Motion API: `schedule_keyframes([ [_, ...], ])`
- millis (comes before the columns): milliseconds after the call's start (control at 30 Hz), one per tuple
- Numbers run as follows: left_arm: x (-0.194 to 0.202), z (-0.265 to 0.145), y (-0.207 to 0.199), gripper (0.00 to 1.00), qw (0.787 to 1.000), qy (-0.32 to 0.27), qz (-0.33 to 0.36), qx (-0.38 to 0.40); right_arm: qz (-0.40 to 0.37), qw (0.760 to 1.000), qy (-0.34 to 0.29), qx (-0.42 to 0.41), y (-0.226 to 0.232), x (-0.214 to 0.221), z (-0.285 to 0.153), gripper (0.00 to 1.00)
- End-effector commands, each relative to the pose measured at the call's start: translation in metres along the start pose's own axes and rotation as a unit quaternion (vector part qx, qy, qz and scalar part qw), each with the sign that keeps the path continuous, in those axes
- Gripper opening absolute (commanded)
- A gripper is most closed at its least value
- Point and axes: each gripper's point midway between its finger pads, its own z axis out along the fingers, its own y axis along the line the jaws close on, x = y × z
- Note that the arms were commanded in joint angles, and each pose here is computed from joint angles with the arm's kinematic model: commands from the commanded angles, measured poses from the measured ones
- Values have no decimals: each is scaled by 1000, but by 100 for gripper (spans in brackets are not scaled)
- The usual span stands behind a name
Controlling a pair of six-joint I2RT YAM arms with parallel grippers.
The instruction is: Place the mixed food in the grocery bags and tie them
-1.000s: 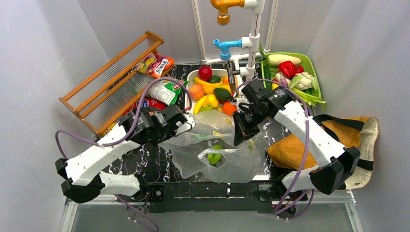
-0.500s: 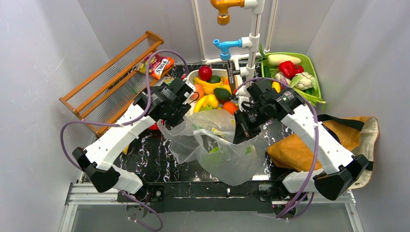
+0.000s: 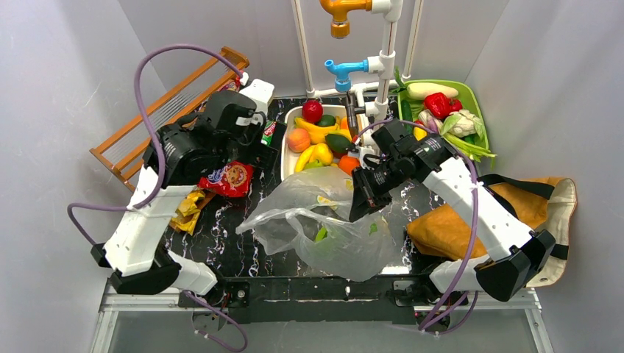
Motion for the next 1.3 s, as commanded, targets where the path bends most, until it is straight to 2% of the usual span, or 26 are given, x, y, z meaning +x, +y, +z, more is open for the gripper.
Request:
schedule_keyframes([
  [0,-28,-6,-21,98,994,-74,-44,67,-11,1000,-3,-19,12,4,-8,16],
  [67,-31,7,-27,98,994,-77,-45,69,-11,1000,0,-17,11,9,-8,20],
  [100,-30,20,-26,98,995,-68,-46,57,-15,1000,0,-19,12,11,-9,29],
  [133,-31,32,-27,98,996,-60,-52,48,-19,1000,0,-19,14,12,-11,42],
  [167,-39,40,-32,98,995,-62,-59,52,-30,999,-8,-22,22,8,-18,61],
  [200,-42,43,-36,98,994,-64,-63,59,-35,999,-15,-22,27,5,-24,67],
  [267,-42,47,-40,98,994,-60,-67,67,-40,999,-20,-23,33,1,-29,71],
  [533,-22,59,-51,98,994,-28,-73,81,-37,999,-29,-1,42,2,-38,79],
  [733,4,61,-55,98,993,2,-83,88,-49,997,10,61,40,26,-19,81],
  [867,29,60,-34,98,993,26,-113,38,-68,992,26,105,44,29,-6,82],
  [1033,56,52,6,98,983,69,-167,-41,-84,985,29,146,59,22,9,84],
  [1200,69,42,32,98,973,69,-199,-93,-55,973,34,221,65,22,22,84],
  [1267,76,40,41,98,967,72,-216,-116,-52,973,24,224,77,24,28,85],
])
